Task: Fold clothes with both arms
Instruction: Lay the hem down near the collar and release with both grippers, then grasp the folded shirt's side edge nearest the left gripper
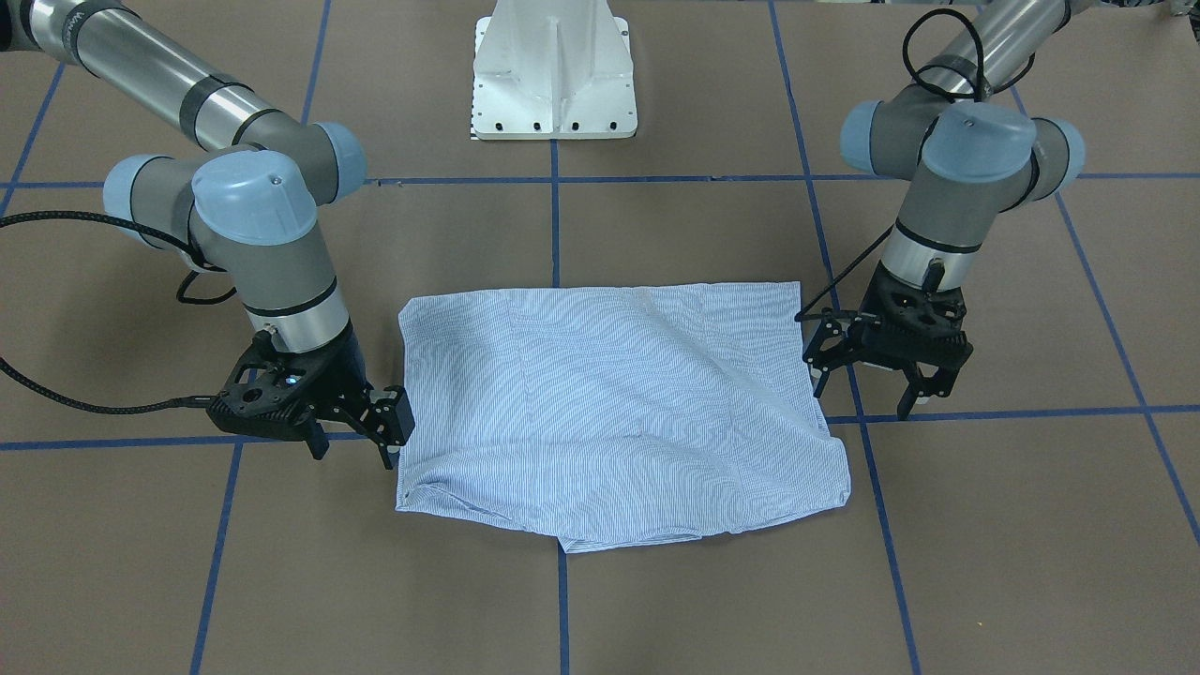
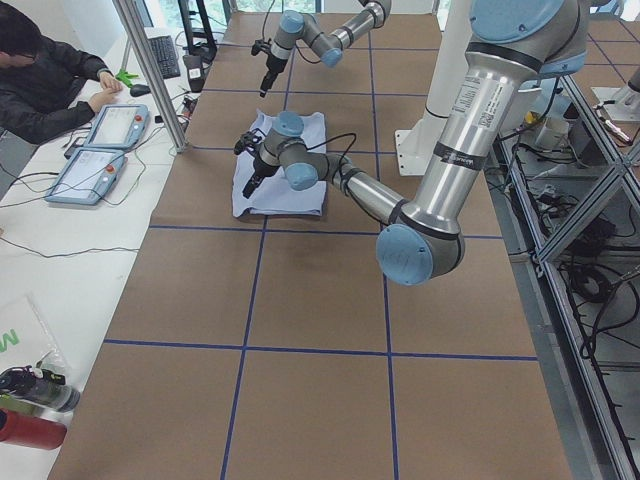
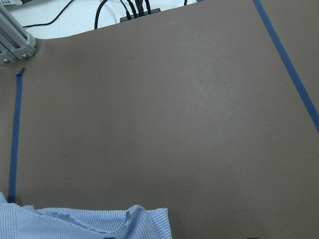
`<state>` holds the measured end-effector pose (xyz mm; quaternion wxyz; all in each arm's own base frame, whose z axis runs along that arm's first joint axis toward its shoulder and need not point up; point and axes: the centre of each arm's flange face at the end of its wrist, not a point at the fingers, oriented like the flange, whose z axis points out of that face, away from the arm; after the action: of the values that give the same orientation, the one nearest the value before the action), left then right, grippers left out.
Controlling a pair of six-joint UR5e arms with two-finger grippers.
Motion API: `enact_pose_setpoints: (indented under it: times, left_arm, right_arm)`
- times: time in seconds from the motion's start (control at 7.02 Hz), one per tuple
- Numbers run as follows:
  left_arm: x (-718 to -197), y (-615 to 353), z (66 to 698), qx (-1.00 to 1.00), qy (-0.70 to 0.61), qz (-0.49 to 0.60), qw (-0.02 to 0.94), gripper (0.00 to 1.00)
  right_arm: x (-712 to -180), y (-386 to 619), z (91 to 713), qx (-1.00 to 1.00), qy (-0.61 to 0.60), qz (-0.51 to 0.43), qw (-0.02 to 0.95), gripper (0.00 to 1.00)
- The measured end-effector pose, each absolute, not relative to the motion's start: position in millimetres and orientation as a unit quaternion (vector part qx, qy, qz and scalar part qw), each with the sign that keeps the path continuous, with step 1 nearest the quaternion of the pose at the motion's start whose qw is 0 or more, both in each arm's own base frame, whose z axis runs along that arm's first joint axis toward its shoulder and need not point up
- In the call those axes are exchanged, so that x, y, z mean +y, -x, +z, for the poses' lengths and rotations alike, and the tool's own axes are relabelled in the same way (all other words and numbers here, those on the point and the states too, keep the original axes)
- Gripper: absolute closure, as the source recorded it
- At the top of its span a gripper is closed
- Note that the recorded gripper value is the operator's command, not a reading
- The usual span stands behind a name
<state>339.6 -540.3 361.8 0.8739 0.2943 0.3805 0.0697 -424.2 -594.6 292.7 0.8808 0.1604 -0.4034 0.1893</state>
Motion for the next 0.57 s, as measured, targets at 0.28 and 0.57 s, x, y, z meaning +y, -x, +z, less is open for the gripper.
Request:
enact_pose_setpoints:
  times: [0.28,0.57]
  left_arm:
    - [-470,-355,383,0.419,-0.266,0.066,0.866,0.0]
    - [-415,-390,405,0.445,-0.254,0.07,0.856,0.12]
  right_arm:
    - [-592,422,294,-0.404,-0.166,0.194,0.879,0.0]
    - [-585,417,296,-0.405,-0.17,0.196,0.877,0.0]
